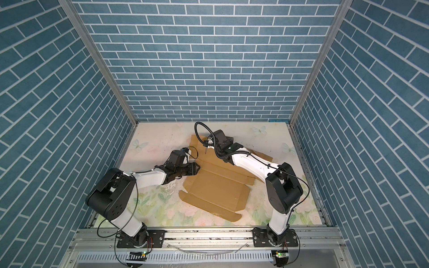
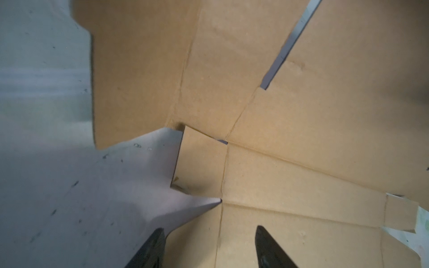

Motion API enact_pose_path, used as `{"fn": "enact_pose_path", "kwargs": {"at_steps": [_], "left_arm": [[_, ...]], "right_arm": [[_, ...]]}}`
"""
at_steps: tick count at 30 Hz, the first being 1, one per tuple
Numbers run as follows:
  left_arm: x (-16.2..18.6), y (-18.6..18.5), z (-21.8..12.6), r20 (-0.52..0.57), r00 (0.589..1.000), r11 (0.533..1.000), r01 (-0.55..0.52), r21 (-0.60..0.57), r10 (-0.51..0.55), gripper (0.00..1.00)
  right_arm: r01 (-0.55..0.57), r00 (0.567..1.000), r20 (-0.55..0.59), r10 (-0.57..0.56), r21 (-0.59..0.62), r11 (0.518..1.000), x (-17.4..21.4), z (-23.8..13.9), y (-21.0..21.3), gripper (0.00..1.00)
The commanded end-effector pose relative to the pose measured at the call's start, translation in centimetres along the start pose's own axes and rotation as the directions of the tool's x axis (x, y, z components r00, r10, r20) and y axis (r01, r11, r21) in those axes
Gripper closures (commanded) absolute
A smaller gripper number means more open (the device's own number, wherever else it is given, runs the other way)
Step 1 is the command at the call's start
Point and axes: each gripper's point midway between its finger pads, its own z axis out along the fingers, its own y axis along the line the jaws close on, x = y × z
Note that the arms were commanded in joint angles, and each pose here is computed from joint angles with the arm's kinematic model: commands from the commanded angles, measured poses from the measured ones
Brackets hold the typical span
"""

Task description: Fold the paper box

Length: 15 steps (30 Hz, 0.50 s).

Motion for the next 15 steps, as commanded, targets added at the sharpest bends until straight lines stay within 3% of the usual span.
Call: {"fn": "enact_pose_path", "kwargs": {"at_steps": [1,5,15], "left_arm": [[-2.4,-0.8,0.8,0.081,0.996,0.999,-0.043,0.009,0.043,0.39],[-2.8,-0.9,1.6,0.099,0.994,0.998,-0.055,0.021,0.053,0.43],[-3.0,-3.2,1.2,0.156,0.982,0.990,-0.121,0.070,0.109,0.66]], "right_arm": [[0.017,1.000,0.016,-0.018,0.032,0.999,0.1,-1.1,-0.6,1.00],[0.014,0.999,0.028,-0.015,0.034,0.999,-0.2,-1.2,-0.7,1.00],[0.013,0.999,0.046,-0.016,0.062,0.998,-0.9,-1.8,-1.4,1.00]]}}
